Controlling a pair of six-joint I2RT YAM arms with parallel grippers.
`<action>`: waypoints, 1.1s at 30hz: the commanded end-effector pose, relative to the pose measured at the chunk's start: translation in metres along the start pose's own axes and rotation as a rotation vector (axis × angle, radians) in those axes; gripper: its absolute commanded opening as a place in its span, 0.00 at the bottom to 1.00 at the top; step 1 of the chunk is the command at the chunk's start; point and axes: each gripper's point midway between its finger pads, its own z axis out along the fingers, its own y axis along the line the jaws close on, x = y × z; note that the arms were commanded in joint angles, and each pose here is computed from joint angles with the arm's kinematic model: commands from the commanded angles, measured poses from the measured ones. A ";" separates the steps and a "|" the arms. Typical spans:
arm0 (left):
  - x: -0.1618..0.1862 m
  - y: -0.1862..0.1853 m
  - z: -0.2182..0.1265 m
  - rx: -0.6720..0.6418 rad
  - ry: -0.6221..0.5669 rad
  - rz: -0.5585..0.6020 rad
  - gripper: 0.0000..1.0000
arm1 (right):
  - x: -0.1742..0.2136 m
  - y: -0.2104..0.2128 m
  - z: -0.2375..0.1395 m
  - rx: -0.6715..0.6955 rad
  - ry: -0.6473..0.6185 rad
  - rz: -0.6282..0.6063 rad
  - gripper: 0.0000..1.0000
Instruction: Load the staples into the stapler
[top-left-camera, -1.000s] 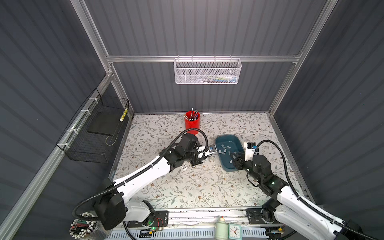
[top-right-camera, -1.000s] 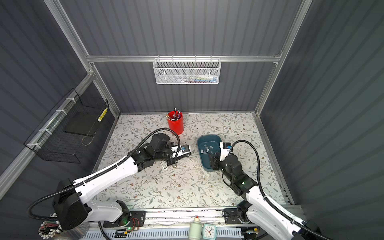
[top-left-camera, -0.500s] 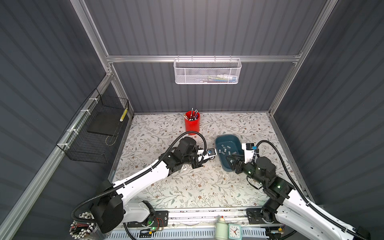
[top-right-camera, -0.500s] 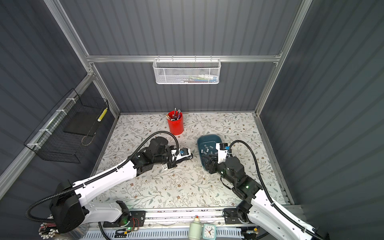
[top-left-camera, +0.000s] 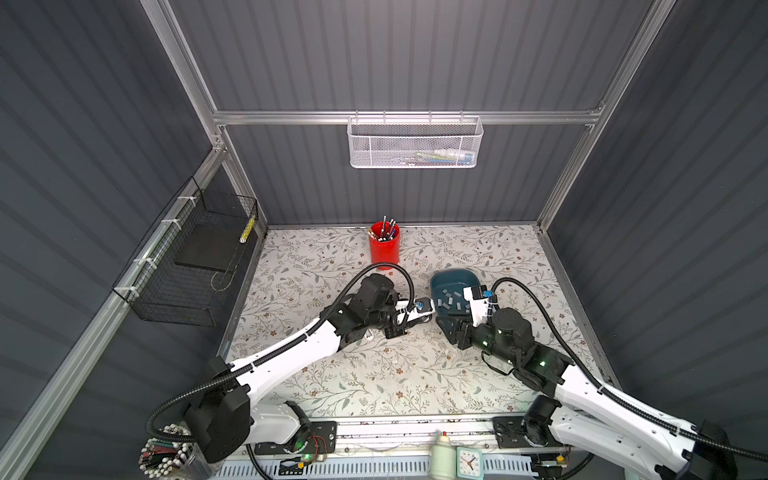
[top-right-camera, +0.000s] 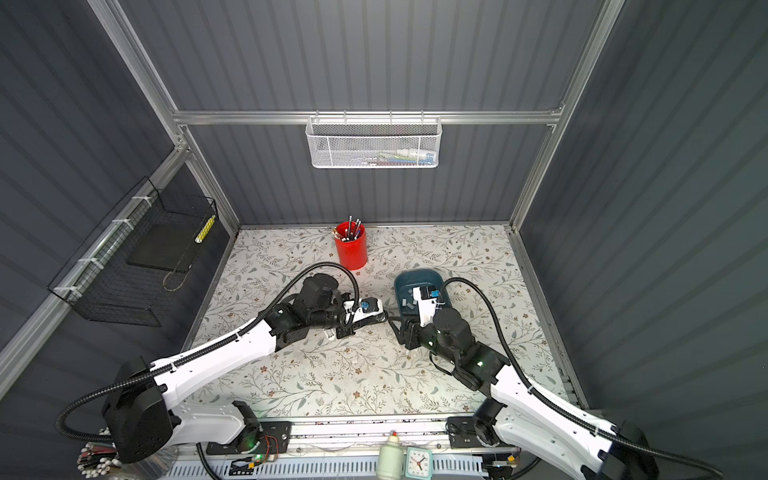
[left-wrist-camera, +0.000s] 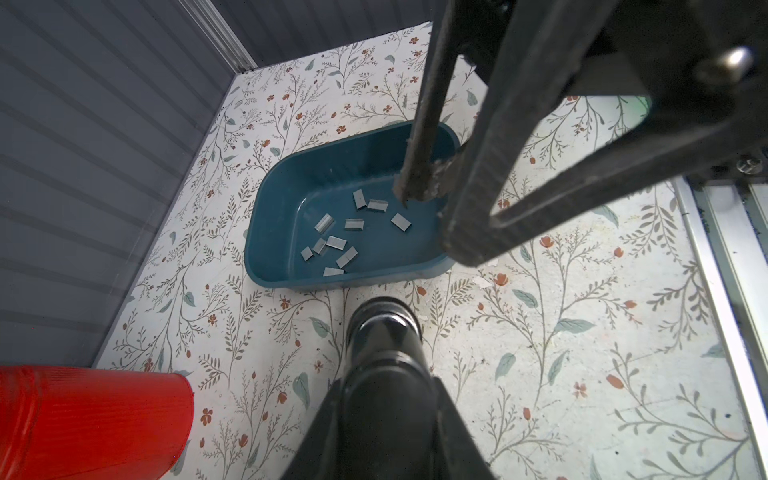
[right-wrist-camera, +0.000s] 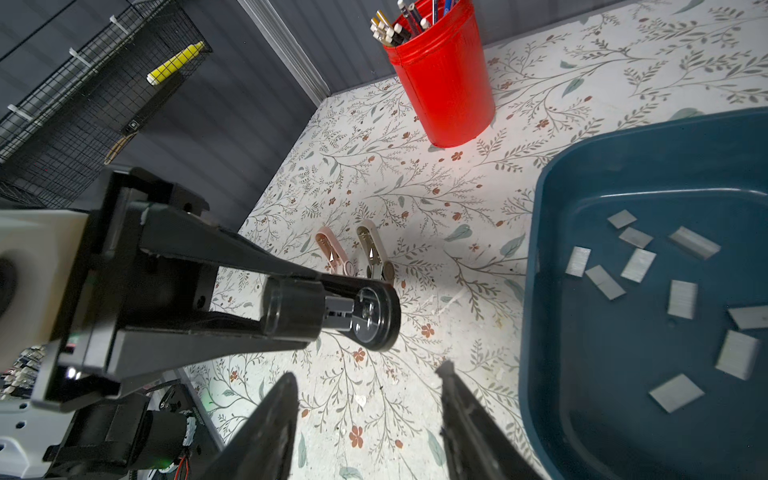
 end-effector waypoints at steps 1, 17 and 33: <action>-0.030 0.012 -0.006 -0.026 -0.088 0.005 0.00 | -0.009 0.008 0.005 -0.017 -0.019 -0.010 0.56; -0.055 -0.012 -0.021 0.105 -0.210 0.026 0.00 | -0.001 -0.007 0.028 0.048 0.008 0.012 0.52; -0.070 -0.005 -0.051 -0.001 -0.310 0.021 0.00 | 0.027 -0.027 0.036 0.090 0.036 0.046 0.35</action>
